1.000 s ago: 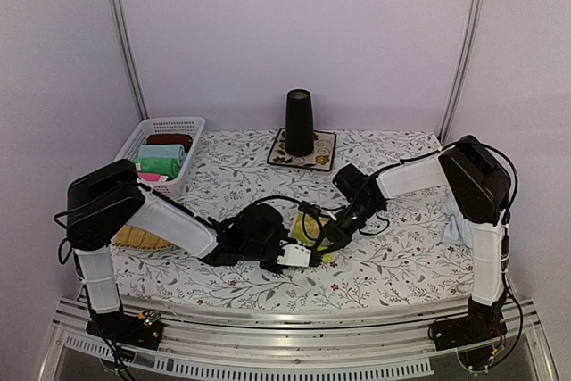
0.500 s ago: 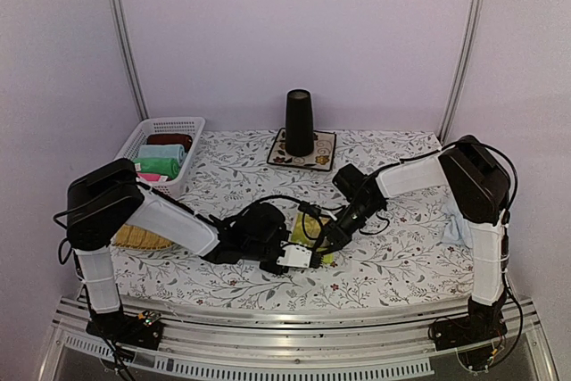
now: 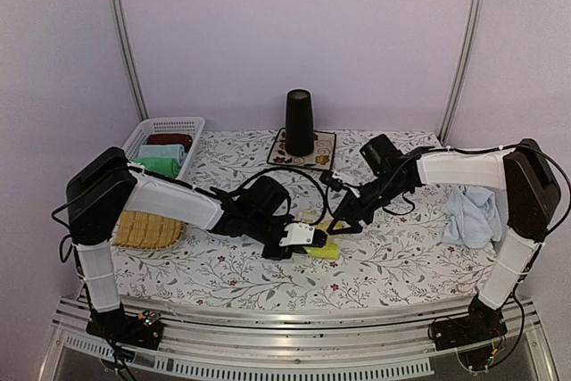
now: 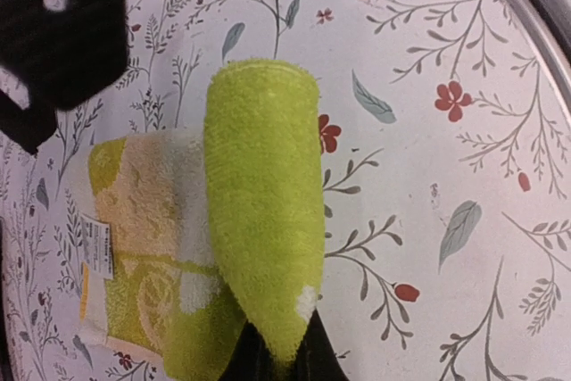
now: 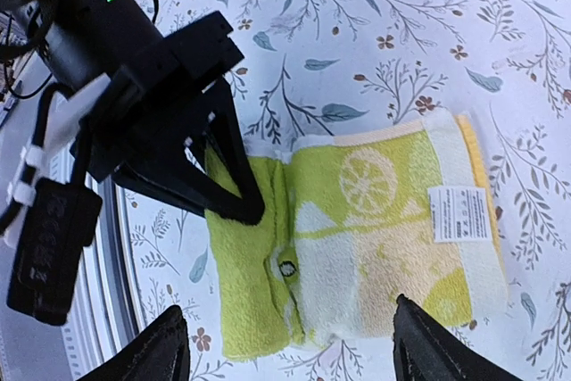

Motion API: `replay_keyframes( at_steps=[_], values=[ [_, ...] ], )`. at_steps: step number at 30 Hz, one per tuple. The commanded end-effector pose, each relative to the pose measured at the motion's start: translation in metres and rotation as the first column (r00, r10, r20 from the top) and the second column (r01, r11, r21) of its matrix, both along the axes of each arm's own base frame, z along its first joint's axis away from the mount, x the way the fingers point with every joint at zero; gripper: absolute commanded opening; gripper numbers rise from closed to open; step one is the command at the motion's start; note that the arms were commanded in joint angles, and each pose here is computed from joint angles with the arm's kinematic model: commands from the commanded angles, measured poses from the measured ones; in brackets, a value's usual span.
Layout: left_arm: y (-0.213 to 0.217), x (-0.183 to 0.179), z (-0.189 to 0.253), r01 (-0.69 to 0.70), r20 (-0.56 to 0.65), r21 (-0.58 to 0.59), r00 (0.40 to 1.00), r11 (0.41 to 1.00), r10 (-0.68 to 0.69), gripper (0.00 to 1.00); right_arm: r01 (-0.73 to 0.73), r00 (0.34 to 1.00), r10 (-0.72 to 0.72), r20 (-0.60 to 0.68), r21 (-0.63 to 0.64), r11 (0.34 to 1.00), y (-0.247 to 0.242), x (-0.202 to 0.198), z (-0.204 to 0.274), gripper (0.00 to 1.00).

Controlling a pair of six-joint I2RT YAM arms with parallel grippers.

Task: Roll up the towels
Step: Roll the towel at the center of the board.

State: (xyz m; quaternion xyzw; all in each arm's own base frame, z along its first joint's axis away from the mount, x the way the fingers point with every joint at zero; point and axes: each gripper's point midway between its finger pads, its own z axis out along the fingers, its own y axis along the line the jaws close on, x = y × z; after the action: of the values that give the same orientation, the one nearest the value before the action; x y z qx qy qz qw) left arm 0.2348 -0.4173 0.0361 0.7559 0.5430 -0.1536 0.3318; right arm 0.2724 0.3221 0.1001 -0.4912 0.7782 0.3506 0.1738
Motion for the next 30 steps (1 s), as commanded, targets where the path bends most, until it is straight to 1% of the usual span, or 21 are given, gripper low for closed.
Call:
replay_keyframes(
  at_steps=[1,4,5,7,10,12,15,16,19,22,24,27,30],
  values=[
    [0.003,-0.003,-0.007,-0.016,-0.195,0.018,0.981,1.000,0.019,0.00,0.111,0.977,-0.093,0.191,-0.083,0.990,-0.033,0.019,0.000,0.82],
    [0.000,-0.004,-0.007,-0.010,-0.273,0.015,0.962,1.000,0.014,0.00,0.173,0.935,-0.136,0.329,-0.086,0.981,-0.050,0.027,0.006,0.84],
    [-0.002,-0.004,-0.007,-0.005,-0.304,0.011,0.953,1.000,0.008,0.00,0.188,0.921,-0.143,0.361,-0.092,0.978,-0.058,0.025,0.003,0.84],
    [-0.003,-0.006,-0.010,-0.006,-0.361,0.019,0.933,1.000,0.012,0.00,0.219,0.881,-0.163,0.443,-0.077,0.973,-0.067,0.028,0.008,0.85],
    [-0.005,-0.006,-0.017,-0.011,-0.432,0.035,0.902,0.999,0.025,0.00,0.237,0.848,-0.169,0.502,-0.073,0.969,-0.077,0.023,0.011,0.85],
    [-0.006,-0.004,-0.022,-0.026,-0.490,0.048,0.870,0.999,0.046,0.00,0.233,0.828,-0.166,0.536,-0.058,0.971,-0.080,0.017,0.013,0.85],
    [-0.009,0.001,-0.031,-0.051,-0.571,0.084,0.816,0.995,0.090,0.03,0.152,0.791,-0.078,0.606,-0.071,0.986,-0.075,-0.003,0.012,0.85],
    [-0.010,0.004,-0.034,-0.059,-0.588,0.097,0.802,0.993,0.106,0.03,0.112,0.765,-0.029,0.643,-0.088,0.990,-0.072,-0.009,0.012,0.85],
    [-0.013,0.010,-0.038,-0.080,-0.623,0.122,0.769,0.989,0.139,0.04,0.066,0.712,0.035,0.701,-0.117,0.991,-0.067,-0.017,0.010,0.84],
    [-0.015,0.016,-0.037,-0.092,-0.647,0.130,0.747,0.987,0.155,0.05,0.054,0.690,0.079,0.719,-0.160,0.986,-0.060,-0.019,-0.001,0.83],
    [-0.013,0.017,-0.039,-0.098,-0.665,0.139,0.728,0.985,0.166,0.06,0.015,0.662,0.144,0.736,-0.206,0.978,-0.049,-0.026,-0.010,0.82],
    [-0.011,0.019,-0.043,-0.111,-0.686,0.163,0.701,0.980,0.194,0.07,-0.012,0.623,0.205,0.755,-0.252,0.968,-0.034,-0.027,-0.021,0.80],
    [-0.009,0.021,-0.048,-0.124,-0.702,0.188,0.677,0.974,0.222,0.08,0.000,0.598,0.238,0.765,-0.297,0.955,-0.021,-0.021,-0.031,0.77]
  ],
)
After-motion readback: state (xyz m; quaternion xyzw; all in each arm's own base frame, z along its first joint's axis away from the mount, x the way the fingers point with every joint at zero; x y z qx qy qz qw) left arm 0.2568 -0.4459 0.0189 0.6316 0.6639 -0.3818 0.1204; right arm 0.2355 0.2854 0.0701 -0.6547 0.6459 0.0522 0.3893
